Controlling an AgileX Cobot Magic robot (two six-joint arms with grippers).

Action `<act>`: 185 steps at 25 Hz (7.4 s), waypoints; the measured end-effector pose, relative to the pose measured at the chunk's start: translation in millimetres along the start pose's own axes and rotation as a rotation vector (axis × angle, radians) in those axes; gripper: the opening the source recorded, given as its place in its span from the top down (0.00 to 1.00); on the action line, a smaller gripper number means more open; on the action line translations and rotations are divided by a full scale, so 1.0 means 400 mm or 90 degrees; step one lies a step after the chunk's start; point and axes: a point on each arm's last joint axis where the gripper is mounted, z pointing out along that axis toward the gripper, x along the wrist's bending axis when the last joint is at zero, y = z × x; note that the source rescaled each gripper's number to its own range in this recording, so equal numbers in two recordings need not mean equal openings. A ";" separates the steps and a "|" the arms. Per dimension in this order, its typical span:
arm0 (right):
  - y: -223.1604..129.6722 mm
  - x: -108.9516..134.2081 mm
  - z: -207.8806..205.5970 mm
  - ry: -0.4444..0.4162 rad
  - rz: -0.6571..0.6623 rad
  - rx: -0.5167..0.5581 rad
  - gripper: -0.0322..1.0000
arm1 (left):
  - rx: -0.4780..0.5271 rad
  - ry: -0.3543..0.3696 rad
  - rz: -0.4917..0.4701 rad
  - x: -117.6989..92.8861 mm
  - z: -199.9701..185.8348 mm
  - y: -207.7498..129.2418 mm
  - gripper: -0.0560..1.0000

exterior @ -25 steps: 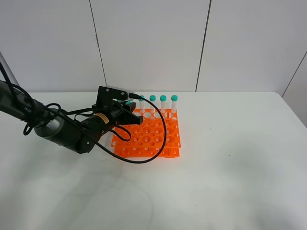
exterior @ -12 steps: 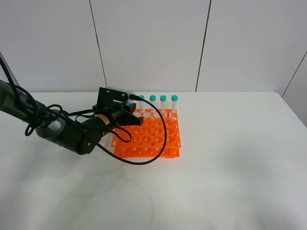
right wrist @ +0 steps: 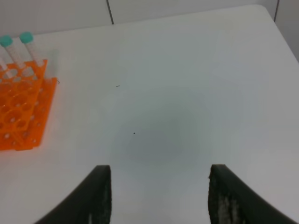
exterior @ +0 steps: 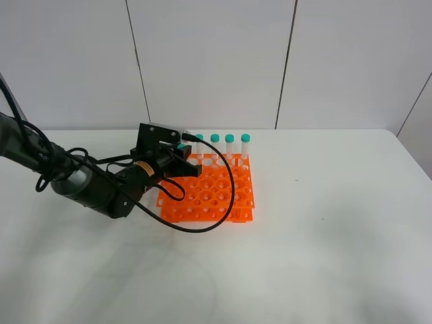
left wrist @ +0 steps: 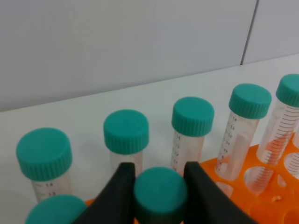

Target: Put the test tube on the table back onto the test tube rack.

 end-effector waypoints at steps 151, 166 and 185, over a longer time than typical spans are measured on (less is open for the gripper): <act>0.000 0.000 0.000 0.000 0.000 0.000 0.44 | 0.738 0.215 -0.158 0.382 -0.338 0.079 0.00; 0.000 0.000 0.000 0.000 0.000 0.000 0.44 | 0.924 0.271 -0.277 0.323 -0.495 0.204 0.00; 0.000 0.000 0.000 0.000 0.000 0.000 0.44 | 0.503 0.292 -0.184 0.189 -0.820 0.481 0.00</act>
